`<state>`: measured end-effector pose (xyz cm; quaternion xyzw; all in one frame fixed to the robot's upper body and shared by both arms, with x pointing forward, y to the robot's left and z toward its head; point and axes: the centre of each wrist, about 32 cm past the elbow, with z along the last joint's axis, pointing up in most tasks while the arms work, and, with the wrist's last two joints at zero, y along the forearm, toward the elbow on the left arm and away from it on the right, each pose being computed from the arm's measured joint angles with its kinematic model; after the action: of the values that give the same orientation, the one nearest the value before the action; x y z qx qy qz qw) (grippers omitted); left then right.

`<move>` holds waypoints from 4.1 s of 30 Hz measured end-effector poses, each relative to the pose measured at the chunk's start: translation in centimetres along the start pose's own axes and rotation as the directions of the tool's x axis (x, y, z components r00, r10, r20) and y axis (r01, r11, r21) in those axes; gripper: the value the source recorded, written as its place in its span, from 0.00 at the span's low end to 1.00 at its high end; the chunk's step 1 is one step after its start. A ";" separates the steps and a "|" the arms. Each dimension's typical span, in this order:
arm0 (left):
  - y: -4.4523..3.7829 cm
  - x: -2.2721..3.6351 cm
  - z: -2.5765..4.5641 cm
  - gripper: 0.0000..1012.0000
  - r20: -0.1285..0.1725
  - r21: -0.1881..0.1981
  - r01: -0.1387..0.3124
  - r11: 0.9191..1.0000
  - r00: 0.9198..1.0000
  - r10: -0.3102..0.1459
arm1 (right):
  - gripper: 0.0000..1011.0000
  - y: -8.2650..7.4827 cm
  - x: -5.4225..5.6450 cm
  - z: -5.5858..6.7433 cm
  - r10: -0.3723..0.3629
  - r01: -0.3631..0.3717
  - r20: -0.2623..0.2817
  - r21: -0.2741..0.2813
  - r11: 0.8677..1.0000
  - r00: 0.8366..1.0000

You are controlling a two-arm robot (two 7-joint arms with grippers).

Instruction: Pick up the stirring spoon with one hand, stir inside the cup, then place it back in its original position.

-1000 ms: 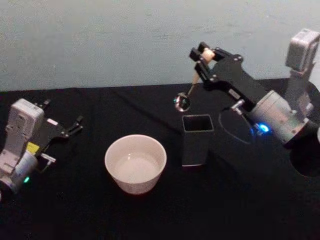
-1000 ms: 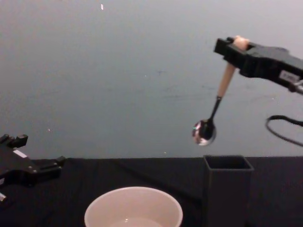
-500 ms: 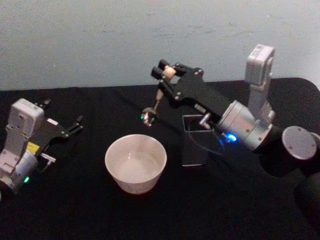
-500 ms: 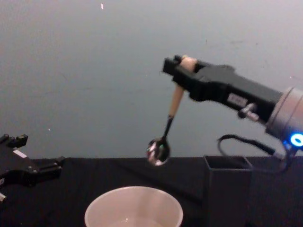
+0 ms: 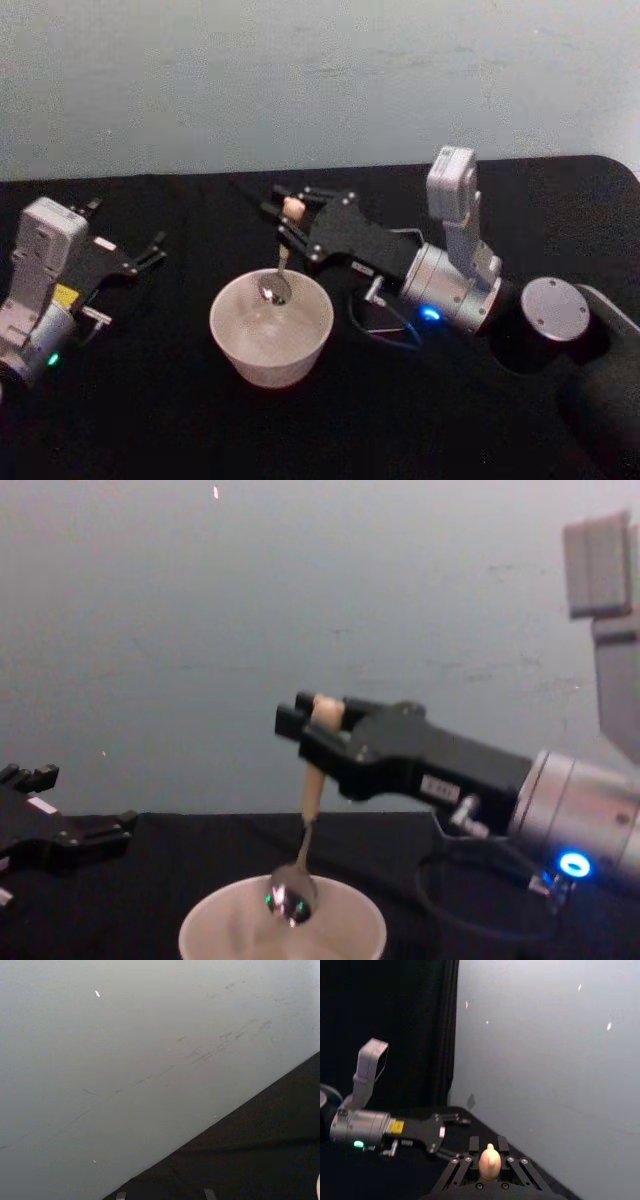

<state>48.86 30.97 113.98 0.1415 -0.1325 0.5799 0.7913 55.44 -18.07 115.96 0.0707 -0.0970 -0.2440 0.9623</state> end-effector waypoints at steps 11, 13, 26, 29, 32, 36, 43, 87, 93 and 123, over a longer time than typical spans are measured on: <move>0.00 0.00 0.00 0.99 0.000 0.000 0.000 1.000 1.000 0.000 | 0.21 0.6 -0.4 -1.9 0.015 -0.014 0.008 -0.046 0.999 1.000; 0.00 0.00 0.00 0.99 0.000 0.000 0.000 1.000 1.000 0.000 | 0.21 0.7 -0.5 -2.1 0.015 -0.015 0.009 -0.050 0.999 1.000; 0.00 0.00 0.00 0.99 0.000 0.000 0.000 1.000 1.000 0.000 | 0.21 0.7 -0.8 -2.6 0.017 -0.016 0.013 -0.071 0.997 1.000; 0.00 0.00 0.00 0.99 0.000 0.000 0.000 1.000 1.000 0.000 | 0.21 0.6 -0.8 -2.5 0.013 -0.012 0.015 -0.067 0.998 1.000; 0.00 0.00 0.00 0.99 0.000 0.000 0.000 1.000 1.000 0.000 | 0.21 0.3 -0.7 -2.3 0.002 -0.001 0.020 -0.065 0.998 1.000; 0.00 0.00 0.00 0.99 0.000 0.000 0.000 1.000 1.000 0.000 | 0.21 -0.3 -0.6 -2.0 -0.006 0.008 0.028 -0.063 0.998 1.000; 0.00 0.00 0.00 0.99 0.000 0.000 0.000 1.000 1.000 0.000 | 0.21 -1.7 -0.7 -1.6 -0.002 0.004 0.033 -0.073 0.997 0.999; 0.00 0.00 0.00 0.99 0.000 0.000 0.000 1.000 1.000 0.000 | 0.21 0.1 -0.6 -2.1 -0.020 0.023 0.039 -0.069 0.997 0.999; 0.00 0.00 0.00 0.99 0.000 0.000 0.000 1.000 1.000 0.000 | 0.21 -0.6 -0.5 -1.8 -0.025 0.028 0.043 -0.070 0.997 0.999; 0.00 0.00 0.00 0.99 0.000 0.000 0.000 1.000 1.000 0.000 | 0.21 -0.6 -3.4 -1.4 0.048 -0.048 -0.001 -0.048 0.998 0.999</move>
<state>48.86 30.96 113.98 0.1415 -0.1324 0.5799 0.7913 52.55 -16.82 113.99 0.0453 -0.0927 -0.2233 0.9693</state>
